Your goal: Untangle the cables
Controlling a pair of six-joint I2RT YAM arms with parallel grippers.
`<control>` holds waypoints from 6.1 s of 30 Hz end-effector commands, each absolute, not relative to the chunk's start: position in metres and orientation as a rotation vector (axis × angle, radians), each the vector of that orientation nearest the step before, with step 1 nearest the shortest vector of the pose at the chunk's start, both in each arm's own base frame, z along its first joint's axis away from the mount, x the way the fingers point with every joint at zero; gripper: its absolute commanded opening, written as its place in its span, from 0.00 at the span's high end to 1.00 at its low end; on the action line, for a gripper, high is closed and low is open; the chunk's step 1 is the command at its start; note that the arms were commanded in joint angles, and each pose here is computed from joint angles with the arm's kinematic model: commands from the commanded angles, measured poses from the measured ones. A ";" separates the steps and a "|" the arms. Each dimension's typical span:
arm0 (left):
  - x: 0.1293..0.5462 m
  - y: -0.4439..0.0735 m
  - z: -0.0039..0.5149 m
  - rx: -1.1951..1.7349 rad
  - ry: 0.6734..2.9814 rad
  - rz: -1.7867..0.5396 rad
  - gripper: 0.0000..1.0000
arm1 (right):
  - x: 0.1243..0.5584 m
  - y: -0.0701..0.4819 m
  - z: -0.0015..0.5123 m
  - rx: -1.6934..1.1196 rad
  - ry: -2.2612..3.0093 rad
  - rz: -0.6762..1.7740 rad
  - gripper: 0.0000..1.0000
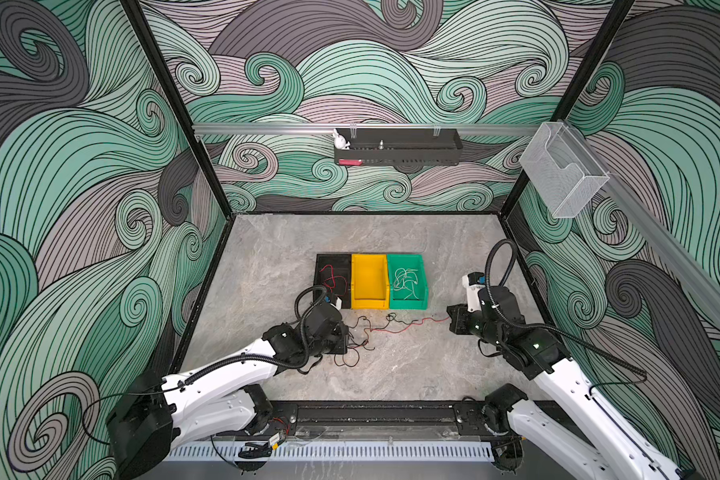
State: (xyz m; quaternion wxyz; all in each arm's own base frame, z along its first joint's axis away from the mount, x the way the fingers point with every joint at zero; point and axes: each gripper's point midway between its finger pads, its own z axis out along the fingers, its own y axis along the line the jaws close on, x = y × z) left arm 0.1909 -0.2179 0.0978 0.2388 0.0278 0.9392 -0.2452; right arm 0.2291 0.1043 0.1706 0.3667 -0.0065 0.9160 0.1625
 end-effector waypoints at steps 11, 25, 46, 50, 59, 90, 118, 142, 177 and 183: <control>0.197 -0.134 0.087 -0.210 2.560 -0.330 1.00 | 0.235 0.059 0.142 0.239 2.397 0.305 0.96; 0.204 -0.100 0.090 -0.318 2.538 -0.189 0.99 | 0.242 0.050 0.128 0.345 2.410 0.391 0.97; 0.212 -0.163 0.120 -0.018 2.577 -0.480 0.45 | 0.230 0.129 0.199 0.155 2.229 1.040 0.98; 0.212 -0.207 0.149 0.196 2.442 -0.718 0.44 | 0.226 0.134 0.205 0.118 2.222 1.075 0.97; 0.207 -0.267 0.148 0.629 2.326 -0.618 0.44 | 0.217 0.144 0.220 0.056 2.204 1.131 0.97; 0.242 -0.298 0.139 0.882 2.092 -0.326 0.75 | 0.207 0.160 0.219 0.048 2.196 1.253 0.95; 0.242 -0.306 0.136 1.084 1.965 -0.263 0.60 | 0.214 0.164 0.223 0.031 2.178 1.283 0.94; 0.231 -0.253 0.099 0.901 2.108 -0.267 0.60 | 0.218 0.150 0.238 0.059 2.135 1.227 0.95; 0.255 -0.266 0.069 0.697 2.281 -0.437 0.93 | 0.215 0.142 0.222 0.075 2.171 1.156 0.95; 0.256 -0.250 0.079 0.669 2.280 -0.369 0.96 | 0.220 0.119 0.228 0.106 2.164 0.979 0.95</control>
